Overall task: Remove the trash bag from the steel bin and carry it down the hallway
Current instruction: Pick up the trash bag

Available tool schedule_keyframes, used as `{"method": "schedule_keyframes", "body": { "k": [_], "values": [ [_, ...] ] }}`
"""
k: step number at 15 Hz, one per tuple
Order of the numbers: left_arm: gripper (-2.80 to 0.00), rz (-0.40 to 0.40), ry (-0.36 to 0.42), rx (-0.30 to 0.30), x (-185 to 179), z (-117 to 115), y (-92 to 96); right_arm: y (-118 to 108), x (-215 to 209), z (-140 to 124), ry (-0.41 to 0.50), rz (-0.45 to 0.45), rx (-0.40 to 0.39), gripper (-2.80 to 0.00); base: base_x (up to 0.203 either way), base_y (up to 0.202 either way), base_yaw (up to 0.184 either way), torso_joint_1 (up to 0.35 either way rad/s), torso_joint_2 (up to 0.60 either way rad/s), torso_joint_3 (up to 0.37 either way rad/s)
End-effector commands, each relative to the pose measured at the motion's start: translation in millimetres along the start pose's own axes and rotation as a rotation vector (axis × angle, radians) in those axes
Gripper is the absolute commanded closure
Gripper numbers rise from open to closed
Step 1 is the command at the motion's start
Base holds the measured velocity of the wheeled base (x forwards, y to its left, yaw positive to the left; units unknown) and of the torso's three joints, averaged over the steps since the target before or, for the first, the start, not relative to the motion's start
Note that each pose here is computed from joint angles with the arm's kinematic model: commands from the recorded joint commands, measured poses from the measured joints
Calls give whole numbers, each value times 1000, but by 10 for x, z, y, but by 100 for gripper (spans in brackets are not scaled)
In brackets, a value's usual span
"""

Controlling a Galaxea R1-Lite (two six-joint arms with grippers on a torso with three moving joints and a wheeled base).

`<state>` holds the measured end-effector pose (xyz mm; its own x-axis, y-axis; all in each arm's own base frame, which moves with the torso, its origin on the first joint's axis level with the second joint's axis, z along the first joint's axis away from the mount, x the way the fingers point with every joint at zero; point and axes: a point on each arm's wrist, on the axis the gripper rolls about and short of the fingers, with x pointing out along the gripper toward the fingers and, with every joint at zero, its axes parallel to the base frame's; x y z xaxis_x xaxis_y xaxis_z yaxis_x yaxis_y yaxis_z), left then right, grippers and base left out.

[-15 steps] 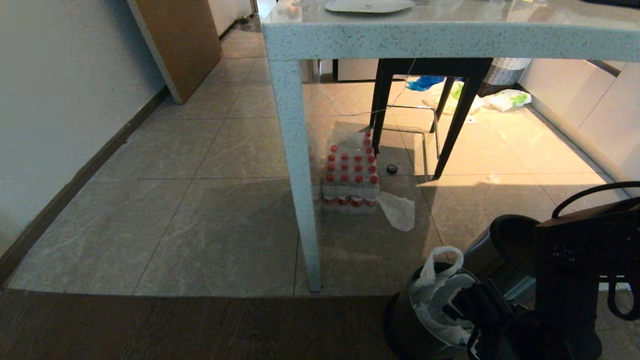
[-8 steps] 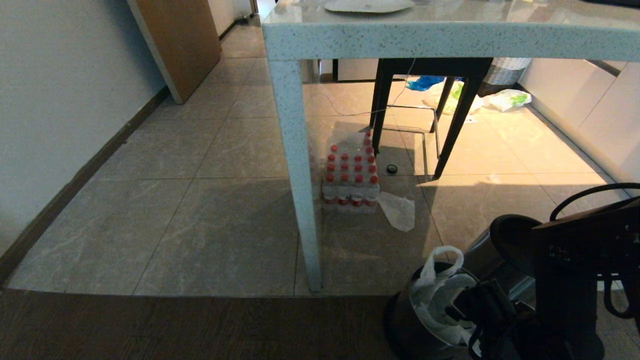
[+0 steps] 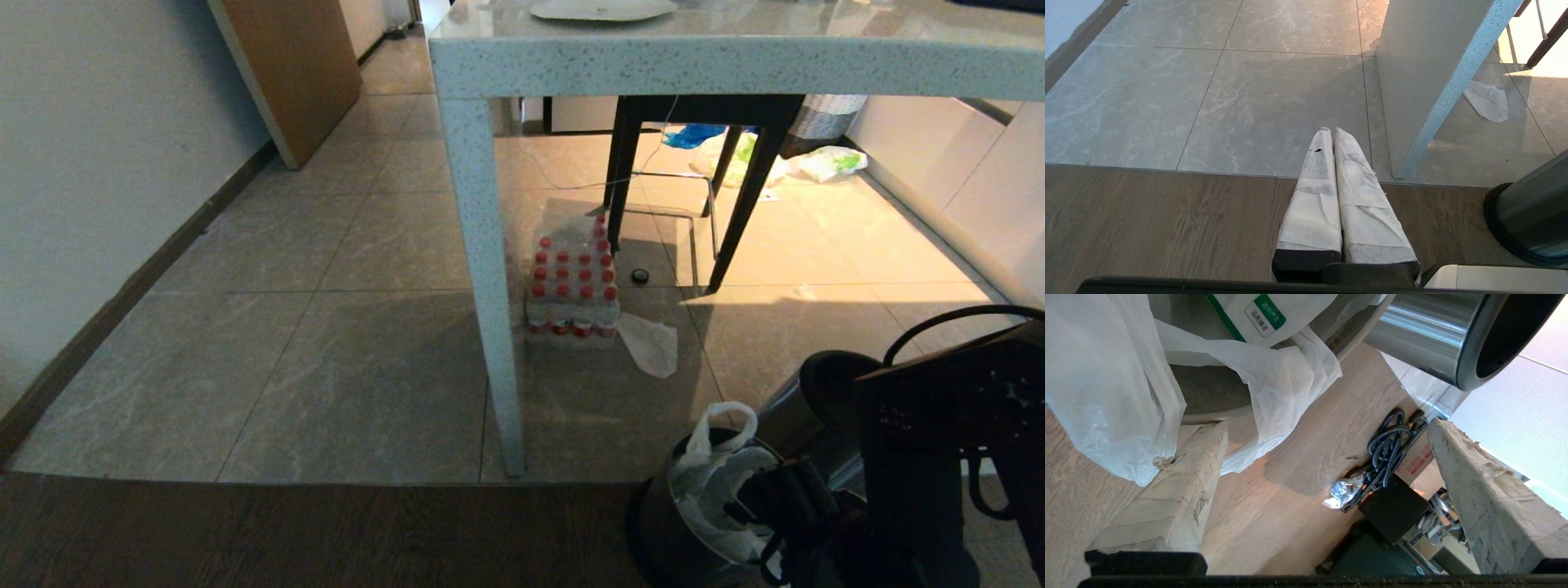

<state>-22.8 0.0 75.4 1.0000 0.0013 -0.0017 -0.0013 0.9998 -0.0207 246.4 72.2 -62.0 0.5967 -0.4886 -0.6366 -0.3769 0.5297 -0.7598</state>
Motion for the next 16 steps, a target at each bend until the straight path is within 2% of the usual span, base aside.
{"method": "schedule_keyframes", "body": {
  "k": [1,2,3,12,16],
  "values": [
    [0,0,0,-1,0,0,0,12,7,-4,-3,-4,1,-280,0,0,0,0,0,0],
    [0,0,0,-1,0,0,0,19,21,11,-12,-3,5,-280,0,0,0,0,0,0],
    [0,0,0,-1,0,0,0,21,31,23,-11,-2,4,0,0,0,0,0,0,0],
    [0,0,0,-1,0,0,0,15,30,31,-16,-6,7,0,0,0,0,0,0,0],
    [0,0,0,-1,0,0,0,-187,-140,73,-55,-25,50,0,0,0,0,0,0,0]
  ]
}}
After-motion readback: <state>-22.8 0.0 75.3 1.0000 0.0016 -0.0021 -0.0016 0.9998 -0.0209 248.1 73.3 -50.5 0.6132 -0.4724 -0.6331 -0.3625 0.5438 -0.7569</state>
